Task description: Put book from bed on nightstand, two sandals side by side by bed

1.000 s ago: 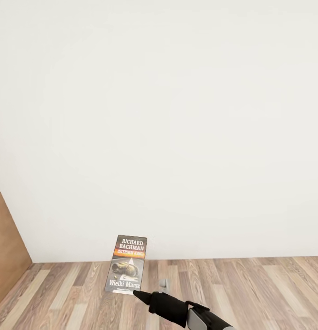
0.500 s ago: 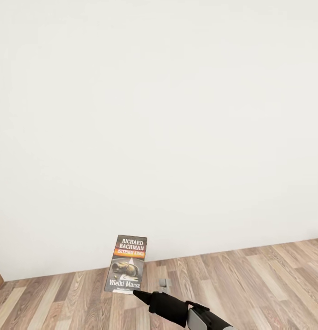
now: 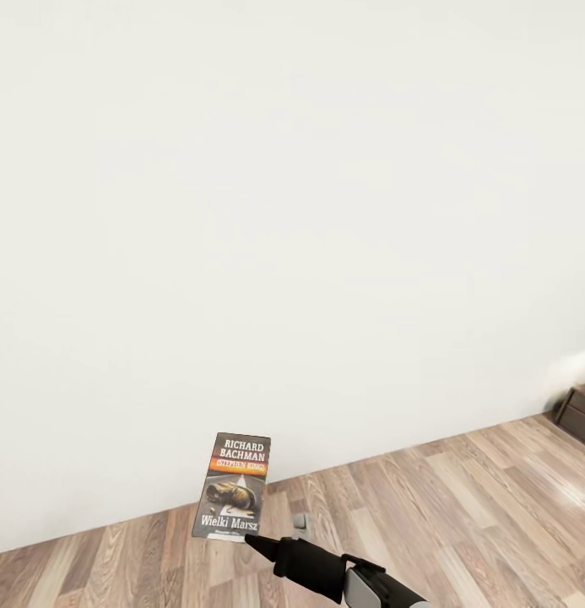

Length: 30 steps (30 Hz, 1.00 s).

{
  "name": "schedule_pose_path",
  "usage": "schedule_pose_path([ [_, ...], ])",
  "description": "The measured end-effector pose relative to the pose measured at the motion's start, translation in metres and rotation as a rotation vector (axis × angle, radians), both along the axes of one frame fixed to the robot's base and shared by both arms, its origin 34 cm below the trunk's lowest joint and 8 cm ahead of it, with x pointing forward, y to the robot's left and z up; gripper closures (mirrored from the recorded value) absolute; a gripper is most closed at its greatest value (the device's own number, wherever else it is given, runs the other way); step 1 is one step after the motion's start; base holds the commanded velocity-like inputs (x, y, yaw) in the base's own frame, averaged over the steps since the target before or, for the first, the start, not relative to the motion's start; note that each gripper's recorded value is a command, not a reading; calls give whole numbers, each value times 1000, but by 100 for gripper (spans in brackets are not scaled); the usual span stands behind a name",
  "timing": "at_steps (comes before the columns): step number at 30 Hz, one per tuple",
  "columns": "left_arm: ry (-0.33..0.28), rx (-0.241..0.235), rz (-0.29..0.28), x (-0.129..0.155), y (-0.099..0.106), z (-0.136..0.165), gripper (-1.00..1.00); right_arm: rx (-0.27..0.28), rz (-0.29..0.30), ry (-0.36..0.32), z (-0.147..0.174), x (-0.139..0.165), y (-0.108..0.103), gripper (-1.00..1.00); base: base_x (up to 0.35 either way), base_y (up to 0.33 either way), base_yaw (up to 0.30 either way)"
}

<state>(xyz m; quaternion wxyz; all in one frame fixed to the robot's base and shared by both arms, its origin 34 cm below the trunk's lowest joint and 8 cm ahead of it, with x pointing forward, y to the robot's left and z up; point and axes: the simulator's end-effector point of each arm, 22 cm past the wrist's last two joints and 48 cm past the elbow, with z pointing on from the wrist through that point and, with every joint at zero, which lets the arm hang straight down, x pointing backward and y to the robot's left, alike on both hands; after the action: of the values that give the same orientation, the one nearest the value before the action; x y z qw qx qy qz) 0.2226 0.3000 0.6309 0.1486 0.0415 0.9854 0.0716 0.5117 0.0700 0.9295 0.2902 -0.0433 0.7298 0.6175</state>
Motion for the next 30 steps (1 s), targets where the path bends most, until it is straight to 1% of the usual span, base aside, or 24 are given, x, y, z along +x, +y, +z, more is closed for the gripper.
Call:
schedule_pose_path([
  [10,8,1,-1,-3,1,-1,-100,-1,1,7,-3,-1,0,100,149,91,-249],
  [30,28,3,-1,-10,2,-3,-100,1,1,27,-11,-2,0,100,90,9,-224],
])
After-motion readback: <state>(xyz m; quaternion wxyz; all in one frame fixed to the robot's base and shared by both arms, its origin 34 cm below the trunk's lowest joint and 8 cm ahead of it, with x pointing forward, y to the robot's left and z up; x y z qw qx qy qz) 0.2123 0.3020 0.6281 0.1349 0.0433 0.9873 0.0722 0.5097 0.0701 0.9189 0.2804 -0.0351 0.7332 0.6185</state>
